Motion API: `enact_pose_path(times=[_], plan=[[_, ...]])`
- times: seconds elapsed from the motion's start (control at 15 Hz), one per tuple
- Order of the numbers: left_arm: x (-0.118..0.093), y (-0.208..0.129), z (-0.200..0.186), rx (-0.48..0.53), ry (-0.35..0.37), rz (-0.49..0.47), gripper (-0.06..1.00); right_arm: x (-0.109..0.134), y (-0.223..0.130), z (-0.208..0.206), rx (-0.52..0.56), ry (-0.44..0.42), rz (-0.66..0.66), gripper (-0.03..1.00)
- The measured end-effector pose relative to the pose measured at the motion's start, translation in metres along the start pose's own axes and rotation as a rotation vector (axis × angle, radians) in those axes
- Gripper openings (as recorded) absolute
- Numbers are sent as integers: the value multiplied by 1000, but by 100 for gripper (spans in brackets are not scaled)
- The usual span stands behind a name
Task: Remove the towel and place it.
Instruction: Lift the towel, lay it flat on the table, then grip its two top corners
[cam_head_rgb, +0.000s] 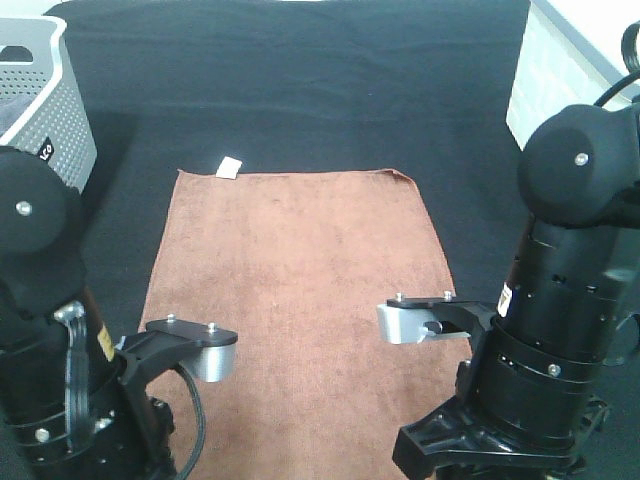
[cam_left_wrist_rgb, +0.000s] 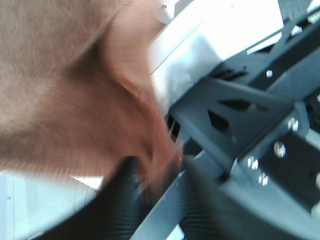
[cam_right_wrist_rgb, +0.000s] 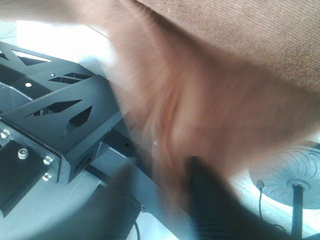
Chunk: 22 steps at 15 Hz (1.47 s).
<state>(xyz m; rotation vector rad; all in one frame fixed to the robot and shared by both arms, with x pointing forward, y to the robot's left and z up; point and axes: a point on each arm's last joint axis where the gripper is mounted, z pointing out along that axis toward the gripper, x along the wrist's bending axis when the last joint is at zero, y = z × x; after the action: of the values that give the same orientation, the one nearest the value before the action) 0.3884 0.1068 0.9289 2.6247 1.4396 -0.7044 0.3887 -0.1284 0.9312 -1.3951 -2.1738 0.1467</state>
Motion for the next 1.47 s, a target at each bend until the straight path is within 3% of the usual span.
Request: enact_pose_path(times=[0.2, 0.27, 0.47, 0.67, 0.73, 0.8, 1.0, 1.2, 1.4, 1.47], plan=[[-3, 2, 0, -14, 4, -33, 83, 1, -1, -2, -10, 1, -1, 68], [-5, 3, -2, -10, -1, -28, 87, 2, -3, -5, -27, 0, -9, 69], [-13, 12, -13, -28, -12, 21, 89, 1, -8, -15, -94, -47, -42, 70], [-14, 37, -47, -124, 33, 111, 89, -18, -13, -38, -192, -96, -26, 70], [2, 54, -79, -226, 68, 95, 89, -41, -9, -73, -284, -73, 55, 71], [2, 54, -79, -226, 68, 95, 89, -41, -9, -73, -284, -73, 55, 71], [31, 70, -123, -356, 148, 47, 89, -43, 4, -120, -452, -66, 75, 86], [45, 68, -131, -363, 171, -20, 89, -38, 13, -143, -582, -79, 95, 89], [56, 76, -137, -398, 199, -33, 89, -45, 21, -145, -575, -95, 63, 89], [66, 88, -143, -409, 204, -57, 89, -58, 32, -155, -569, -79, 85, 89]])
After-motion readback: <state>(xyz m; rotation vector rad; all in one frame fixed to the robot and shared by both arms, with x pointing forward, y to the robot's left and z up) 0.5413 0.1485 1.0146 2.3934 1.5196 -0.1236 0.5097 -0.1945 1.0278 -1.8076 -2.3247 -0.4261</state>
